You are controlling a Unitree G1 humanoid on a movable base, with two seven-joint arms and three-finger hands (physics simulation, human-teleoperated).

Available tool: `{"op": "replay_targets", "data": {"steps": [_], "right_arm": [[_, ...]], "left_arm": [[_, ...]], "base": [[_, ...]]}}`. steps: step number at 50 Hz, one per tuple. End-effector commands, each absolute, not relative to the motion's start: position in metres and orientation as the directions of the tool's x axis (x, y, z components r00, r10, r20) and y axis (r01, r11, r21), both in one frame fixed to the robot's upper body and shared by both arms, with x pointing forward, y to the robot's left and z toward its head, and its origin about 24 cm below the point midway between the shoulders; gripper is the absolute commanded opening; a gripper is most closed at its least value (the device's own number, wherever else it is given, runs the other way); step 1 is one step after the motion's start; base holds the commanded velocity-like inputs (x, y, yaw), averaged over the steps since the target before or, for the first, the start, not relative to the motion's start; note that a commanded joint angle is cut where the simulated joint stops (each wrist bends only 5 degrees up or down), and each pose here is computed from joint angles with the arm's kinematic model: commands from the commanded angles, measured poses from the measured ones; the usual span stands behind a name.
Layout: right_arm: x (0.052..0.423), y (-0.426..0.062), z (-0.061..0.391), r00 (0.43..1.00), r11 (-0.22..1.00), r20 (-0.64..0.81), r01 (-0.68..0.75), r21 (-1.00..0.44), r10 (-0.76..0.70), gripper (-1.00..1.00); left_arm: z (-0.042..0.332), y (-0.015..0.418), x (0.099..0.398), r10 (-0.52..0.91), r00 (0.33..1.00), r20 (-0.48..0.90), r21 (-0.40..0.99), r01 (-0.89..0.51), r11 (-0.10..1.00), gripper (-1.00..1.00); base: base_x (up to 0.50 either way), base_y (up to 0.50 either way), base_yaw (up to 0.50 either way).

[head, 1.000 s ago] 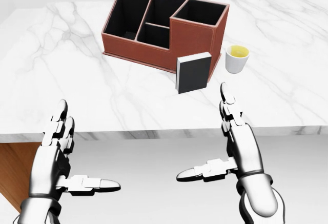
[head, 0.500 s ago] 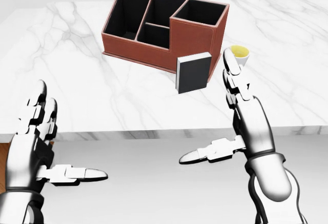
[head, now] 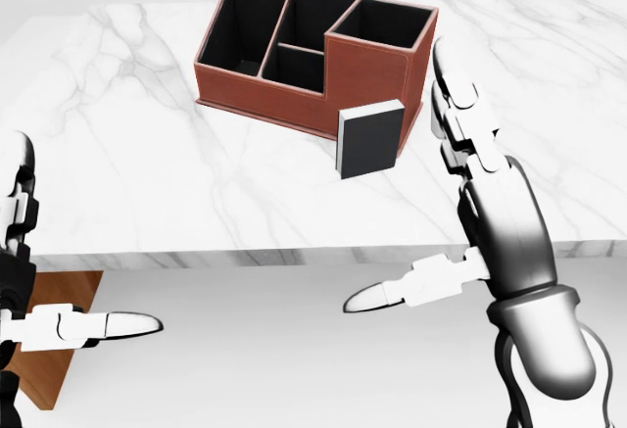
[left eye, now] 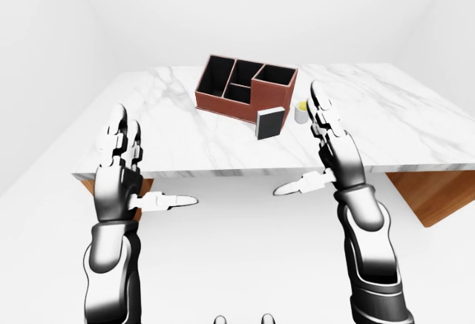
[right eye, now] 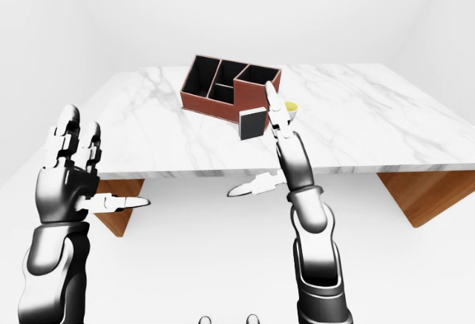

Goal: Pick up the book and place it in the right compartment of the caddy.

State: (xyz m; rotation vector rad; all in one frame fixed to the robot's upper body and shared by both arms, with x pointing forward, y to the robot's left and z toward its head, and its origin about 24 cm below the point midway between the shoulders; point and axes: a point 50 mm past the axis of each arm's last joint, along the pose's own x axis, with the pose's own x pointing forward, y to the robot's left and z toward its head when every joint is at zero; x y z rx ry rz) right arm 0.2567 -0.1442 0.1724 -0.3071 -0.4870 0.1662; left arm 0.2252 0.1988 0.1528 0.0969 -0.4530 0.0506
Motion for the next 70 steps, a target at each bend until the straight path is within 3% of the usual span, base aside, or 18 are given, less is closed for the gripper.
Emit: {"op": "replay_targets", "data": {"steps": [1,70], "right_arm": [[0.251,-0.141,0.178,0.854,0.932,0.452,-0.094,-0.350,0.256,1.00],[0.247,-0.154,0.200,0.813,0.932,0.530,-0.042,-0.361,0.242,1.00]], "left_arm": [[0.153,0.201,0.224,0.043,0.889,0.456,0.088,-0.093,0.992,1.00],[0.155,0.199,0.219,0.042,0.892,0.451,0.096,-0.095,0.991,1.00]], "base": [[0.00,0.00,0.00],[0.19,0.00,0.00]]}}
